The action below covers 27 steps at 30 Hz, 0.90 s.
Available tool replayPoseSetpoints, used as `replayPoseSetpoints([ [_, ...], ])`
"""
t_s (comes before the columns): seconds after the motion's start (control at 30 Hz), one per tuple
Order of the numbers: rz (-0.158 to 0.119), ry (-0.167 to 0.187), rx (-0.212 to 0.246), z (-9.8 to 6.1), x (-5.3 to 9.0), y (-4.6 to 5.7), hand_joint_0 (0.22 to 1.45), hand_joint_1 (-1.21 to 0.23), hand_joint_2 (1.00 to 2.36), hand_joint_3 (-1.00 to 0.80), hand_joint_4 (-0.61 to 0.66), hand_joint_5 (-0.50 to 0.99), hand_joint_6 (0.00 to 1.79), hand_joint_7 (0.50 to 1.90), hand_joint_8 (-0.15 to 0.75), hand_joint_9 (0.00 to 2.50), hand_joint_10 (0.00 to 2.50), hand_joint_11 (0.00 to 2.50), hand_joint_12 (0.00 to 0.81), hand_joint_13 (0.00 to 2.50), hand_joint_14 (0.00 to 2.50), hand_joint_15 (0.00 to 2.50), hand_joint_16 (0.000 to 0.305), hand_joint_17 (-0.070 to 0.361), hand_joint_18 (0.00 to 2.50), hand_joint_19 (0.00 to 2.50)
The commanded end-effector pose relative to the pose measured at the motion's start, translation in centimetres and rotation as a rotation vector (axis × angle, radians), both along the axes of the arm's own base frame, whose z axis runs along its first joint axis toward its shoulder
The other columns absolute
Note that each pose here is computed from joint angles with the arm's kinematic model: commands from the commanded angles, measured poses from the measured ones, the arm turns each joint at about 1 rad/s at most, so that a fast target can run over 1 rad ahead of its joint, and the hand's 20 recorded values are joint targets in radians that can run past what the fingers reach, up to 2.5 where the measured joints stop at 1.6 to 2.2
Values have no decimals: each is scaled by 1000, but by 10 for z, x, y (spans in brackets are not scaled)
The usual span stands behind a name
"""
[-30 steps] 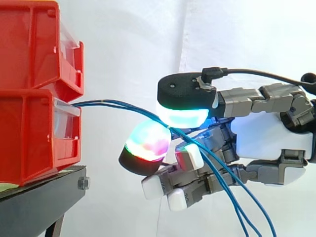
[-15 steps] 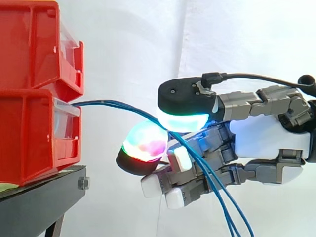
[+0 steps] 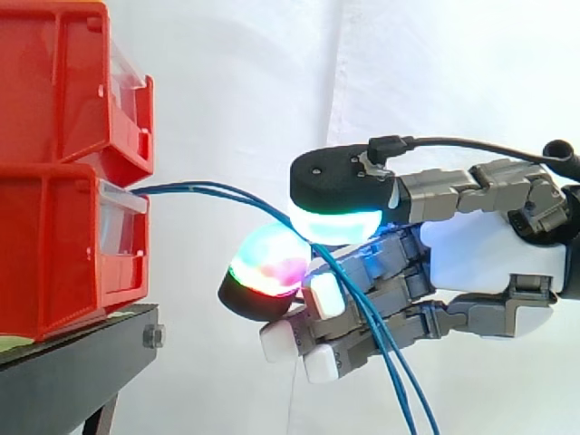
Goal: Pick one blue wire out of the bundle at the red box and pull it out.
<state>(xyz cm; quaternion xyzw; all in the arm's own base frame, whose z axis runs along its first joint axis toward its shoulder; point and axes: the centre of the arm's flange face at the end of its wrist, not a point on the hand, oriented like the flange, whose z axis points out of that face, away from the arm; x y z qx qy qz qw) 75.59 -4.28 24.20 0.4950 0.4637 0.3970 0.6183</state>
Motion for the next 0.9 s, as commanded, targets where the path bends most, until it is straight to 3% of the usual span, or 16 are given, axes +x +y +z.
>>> replayPoseSetpoints([
  [0.0, 0, 1, -2, 0, 0, 0, 602, -791, 1008, -4, 373, -127, 798, 832, 333, 1046, 20, 610, 435, 749, 16, 402, 72, 161, 584, 515],
  [0.07, 0, -3, 0, 1, 0, 0, 578, -739, 1006, -50, 373, -85, 693, 1017, 329, 1048, 17, 473, 440, 755, 14, 366, 74, 167, 601, 515],
  [0.1, 0, -3, 0, 1, 0, 0, 577, -728, 1007, -54, 374, -79, 674, 1045, 327, 1050, 16, 452, 438, 754, 14, 361, 75, 168, 602, 514],
  [0.13, 0, -3, 0, 1, 0, 0, 587, -690, 1005, -63, 385, -57, 607, 1176, 323, 1048, 16, 432, 438, 750, 16, 358, 74, 167, 596, 523],
  [0.23, 0, 1, -2, 0, 0, 0, 617, -651, 1007, -67, 398, -41, 552, 1280, 309, 1056, 19, 428, 424, 749, 15, 379, 71, 159, 572, 529],
  [0.33, 0, -1, -1, 0, 0, 0, 633, -658, 1012, -82, 382, -45, 537, 1296, 306, 1050, 22, 521, 417, 734, 17, 400, 67, 150, 549, 532],
  [0.5, 0, -1, -1, 0, 0, 0, 636, -679, 1018, -68, 380, -86, 607, 1132, 298, 998, 28, 648, 401, 690, 18, 415, 63, 141, 513, 538],
  [0.53, 0, -1, -1, 0, 0, 0, 633, -778, 1015, -46, 386, -105, 668, 1022, 309, 1004, 25, 678, 415, 697, 18, 423, 65, 147, 530, 528],
  [0.63, 0, -2, -1, 1, 0, 0, 626, -815, 1016, -64, 401, -124, 740, 925, 313, 1011, 26, 702, 415, 704, 19, 422, 66, 148, 531, 528],
  [0.73, 0, -2, -1, 0, 0, 0, 600, -784, 1013, -75, 421, -98, 682, 1012, 315, 1030, 24, 604, 422, 725, 18, 412, 69, 154, 548, 527],
  [0.83, -1, -1, -1, 0, 0, -1, 614, -647, 1012, -100, 451, -46, 506, 1311, 303, 1055, 19, 469, 412, 731, 16, 398, 68, 153, 540, 539],
  [0.87, -1, -1, -1, 0, 0, -1, 619, -631, 1013, -102, 444, -44, 501, 1301, 296, 1054, 18, 453, 410, 730, 18, 392, 67, 152, 533, 548],
])
